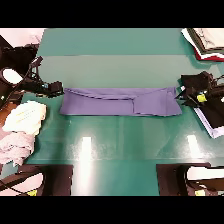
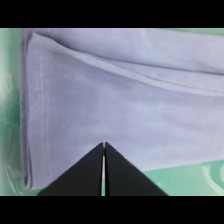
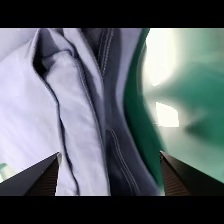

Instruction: Fold the shirts.

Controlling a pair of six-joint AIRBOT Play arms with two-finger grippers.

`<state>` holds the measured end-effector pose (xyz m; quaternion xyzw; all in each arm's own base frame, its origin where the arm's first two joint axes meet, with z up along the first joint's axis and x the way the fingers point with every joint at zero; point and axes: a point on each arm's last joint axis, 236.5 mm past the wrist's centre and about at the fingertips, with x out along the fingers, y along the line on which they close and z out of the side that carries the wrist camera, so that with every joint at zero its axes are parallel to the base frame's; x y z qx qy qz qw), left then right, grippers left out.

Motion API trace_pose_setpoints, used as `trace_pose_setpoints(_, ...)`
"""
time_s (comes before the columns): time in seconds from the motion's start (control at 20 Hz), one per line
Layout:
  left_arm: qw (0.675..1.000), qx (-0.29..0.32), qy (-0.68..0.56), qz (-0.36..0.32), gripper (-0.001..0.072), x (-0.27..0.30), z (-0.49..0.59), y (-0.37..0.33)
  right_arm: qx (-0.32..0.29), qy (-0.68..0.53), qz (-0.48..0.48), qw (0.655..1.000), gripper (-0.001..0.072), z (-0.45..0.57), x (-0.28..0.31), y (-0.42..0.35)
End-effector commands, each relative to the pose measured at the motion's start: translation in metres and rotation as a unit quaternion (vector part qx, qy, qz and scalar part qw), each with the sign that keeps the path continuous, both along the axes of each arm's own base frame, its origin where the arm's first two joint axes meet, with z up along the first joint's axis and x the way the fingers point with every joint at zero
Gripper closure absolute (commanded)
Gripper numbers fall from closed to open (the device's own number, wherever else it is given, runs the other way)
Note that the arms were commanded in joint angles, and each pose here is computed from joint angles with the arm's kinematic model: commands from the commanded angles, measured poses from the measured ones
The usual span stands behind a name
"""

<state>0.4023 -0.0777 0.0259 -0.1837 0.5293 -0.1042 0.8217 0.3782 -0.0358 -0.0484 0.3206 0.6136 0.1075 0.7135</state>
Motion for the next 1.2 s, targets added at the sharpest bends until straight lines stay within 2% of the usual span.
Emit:
trace_pose_setpoints(0.0, 1.0, -0.012, 0.013, -0.006, 0.0672, -0.006, 0.0, -0.006, 0.05, -0.015, 0.003, 0.999, 0.0014, -0.01, 0.009, 0.013)
trace_pose_setpoints(0.25, 0.999, -0.029, 0.02, -0.008, 0.0672, -0.009, 0.001, -0.013, 0.072, 0.013, 0.062, 0.995, 0.0018, -0.026, 0.012, 0.051)
trace_pose_setpoints(0.3, 0.999, -0.031, 0.024, -0.01, 0.0673, -0.011, 0.001, -0.014, 0.069, 0.013, 0.065, 0.995, 0.0075, -0.029, 0.012, 0.055)
trace_pose_setpoints(0.35, 0.999, -0.033, 0.028, -0.013, 0.0679, -0.013, 0.001, -0.015, 0.068, 0.011, 0.071, 0.995, 0.0163, -0.03, 0.012, 0.058)
trace_pose_setpoints(0.4, 0.999, -0.034, 0.032, -0.018, 0.068, -0.016, 0.0, -0.018, 0.067, 0.008, 0.08, 0.995, 0.0186, -0.03, 0.012, 0.062)
trace_pose_setpoints(0.6, 0.998, -0.03, 0.016, -0.061, 0.0681, -0.018, 0.001, -0.058, 0.056, -0.017, 0.094, 0.994, 0.061, -0.017, 0.015, 0.063)
trace_pose_setpoints(0.65, 0.997, -0.029, 0.007, -0.072, 0.0681, -0.016, 0.0, -0.071, 0.053, -0.025, 0.094, 0.994, 0.0686, -0.011, 0.016, 0.063)
trace_pose_setpoints(0.95, 0.988, -0.045, 0.01, -0.145, 0.0681, -0.016, -0.031, -0.166, 0.036, -0.083, 0.122, 0.988, 0.0702, 0.064, 0.024, 0.075)
trace_pose_setpoints(1.15, 0.98, -0.053, 0.007, -0.193, 0.0681, 0.006, -0.041, -0.229, 0.036, -0.106, 0.166, 0.98, 0.0702, 0.136, 0.027, 0.121)
